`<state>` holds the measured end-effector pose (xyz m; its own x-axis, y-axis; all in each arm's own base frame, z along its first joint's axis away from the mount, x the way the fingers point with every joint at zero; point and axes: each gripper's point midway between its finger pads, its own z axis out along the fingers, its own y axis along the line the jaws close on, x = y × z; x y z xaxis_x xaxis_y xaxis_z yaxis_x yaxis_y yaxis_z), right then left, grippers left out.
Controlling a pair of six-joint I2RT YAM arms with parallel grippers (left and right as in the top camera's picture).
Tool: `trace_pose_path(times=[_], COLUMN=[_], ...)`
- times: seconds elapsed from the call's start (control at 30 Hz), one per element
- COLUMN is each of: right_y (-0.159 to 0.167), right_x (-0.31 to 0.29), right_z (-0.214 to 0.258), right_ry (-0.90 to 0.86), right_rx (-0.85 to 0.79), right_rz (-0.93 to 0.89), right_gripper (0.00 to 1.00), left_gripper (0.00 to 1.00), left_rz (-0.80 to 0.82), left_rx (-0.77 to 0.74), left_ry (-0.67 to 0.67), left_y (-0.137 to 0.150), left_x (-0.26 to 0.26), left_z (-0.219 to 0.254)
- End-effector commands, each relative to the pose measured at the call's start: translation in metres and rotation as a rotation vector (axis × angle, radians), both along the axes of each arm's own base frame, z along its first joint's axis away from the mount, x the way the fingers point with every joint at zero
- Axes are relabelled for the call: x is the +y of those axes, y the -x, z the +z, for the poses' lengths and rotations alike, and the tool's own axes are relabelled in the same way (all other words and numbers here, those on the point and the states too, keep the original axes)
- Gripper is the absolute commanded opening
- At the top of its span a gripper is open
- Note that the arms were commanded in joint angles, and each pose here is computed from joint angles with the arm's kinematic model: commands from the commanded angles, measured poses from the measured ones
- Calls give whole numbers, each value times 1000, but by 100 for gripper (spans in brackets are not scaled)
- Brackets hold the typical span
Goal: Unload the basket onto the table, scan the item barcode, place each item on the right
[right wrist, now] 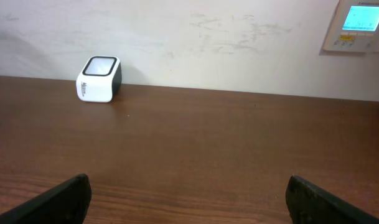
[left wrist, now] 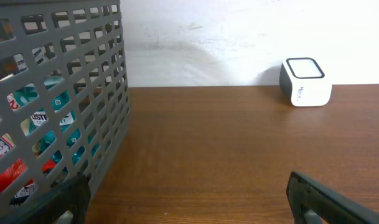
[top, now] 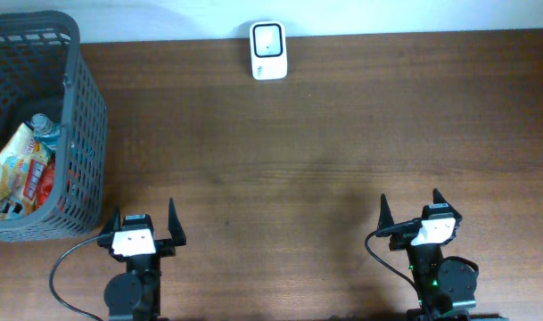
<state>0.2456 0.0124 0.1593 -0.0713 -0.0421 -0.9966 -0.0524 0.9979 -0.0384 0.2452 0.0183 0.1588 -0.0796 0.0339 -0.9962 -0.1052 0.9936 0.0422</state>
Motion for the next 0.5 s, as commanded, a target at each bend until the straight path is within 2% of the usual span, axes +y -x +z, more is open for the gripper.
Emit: trace_pose_path(times=[0.0, 0.07, 0.13, 0.2, 0.27, 0.3, 0.37, 0.43, 0.47], right_y=[0, 0, 0, 0, 0, 0, 0, 0, 0], right_x=[-3, -3, -3, -3, -3, -3, -3, -3, -3], right_z=[-4, -4, -4, -4, -4, -4, -4, -4, -4], right_ry=[7, 7, 7, 7, 7, 7, 7, 7, 7], right_rx=[5, 5, 5, 5, 5, 5, 5, 5, 5], right_rz=[-16, -16, -16, -16, -16, -16, -16, -16, -16], right_gripper=[98, 98, 98, 98, 98, 99, 98, 98, 98], left_gripper=[99, 99, 99, 99, 99, 99, 99, 99, 99], left_rz=[2, -187, -334, -477, -599, -617, -566, -493, -398], left_rx=[-8, -25, -158, -359, -569, -721, -861, -847, -801], left_ry=[11, 88, 74, 23, -58, -113, -138, -123, -168], left_y=[0, -1, 4, 20, 48, 70, 93, 94, 85], left_x=[1, -33, -57, -79, -98, -101, -93, -82, -71], left_z=[0, 4, 38, 86, 131, 160, 199, 231, 253])
